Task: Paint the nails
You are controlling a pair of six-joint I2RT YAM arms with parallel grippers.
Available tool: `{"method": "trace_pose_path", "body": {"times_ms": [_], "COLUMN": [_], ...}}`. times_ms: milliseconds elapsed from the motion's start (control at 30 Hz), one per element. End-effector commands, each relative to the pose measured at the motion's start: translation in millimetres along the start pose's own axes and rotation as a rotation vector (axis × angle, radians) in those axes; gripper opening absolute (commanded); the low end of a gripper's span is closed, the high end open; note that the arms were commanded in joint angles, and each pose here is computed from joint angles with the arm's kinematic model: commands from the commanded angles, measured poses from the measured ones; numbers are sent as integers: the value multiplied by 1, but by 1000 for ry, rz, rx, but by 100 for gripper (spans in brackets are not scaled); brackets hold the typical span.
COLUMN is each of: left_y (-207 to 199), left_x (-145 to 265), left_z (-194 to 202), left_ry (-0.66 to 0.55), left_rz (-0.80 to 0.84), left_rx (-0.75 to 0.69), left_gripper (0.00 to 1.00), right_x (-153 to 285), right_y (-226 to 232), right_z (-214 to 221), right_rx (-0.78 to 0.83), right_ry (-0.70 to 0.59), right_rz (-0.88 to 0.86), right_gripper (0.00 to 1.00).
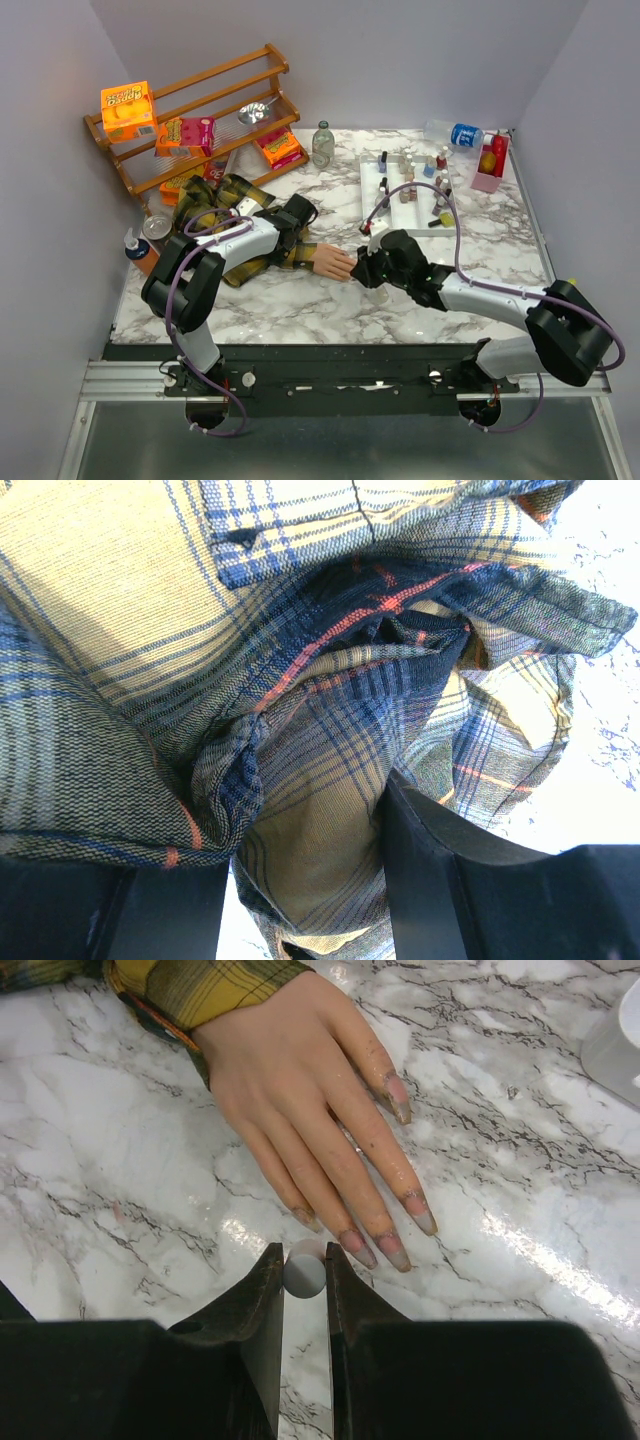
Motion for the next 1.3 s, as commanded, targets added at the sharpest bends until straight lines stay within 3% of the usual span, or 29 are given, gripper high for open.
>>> {"method": "trace_pose_path", "body": {"times_ms": [0, 1267], "left_y": [10, 10], "left_x": [-9, -10], "left_z": [7, 8], "left_ry": [33, 38], "left_rz": [-30, -28], "left_rx": [-40, -40], "left_gripper": [52, 52], "right_x": [5, -7], "right_y": [-1, -7], "right_z": [-5, -3], "right_rx": [-4, -14], "right_ry": [-47, 17], "right_rz": [48, 122], "right_gripper": [1, 1]}}
Point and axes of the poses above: each gripper's point midway between its finger pads, its own x axis back along the fingers, its own y axis along the line the jaws close on, z = x × y, the point moved 9 cm from there along x, back along the fingers, and after that the axes turned 7 degrees about x, right-handed, at the moved point
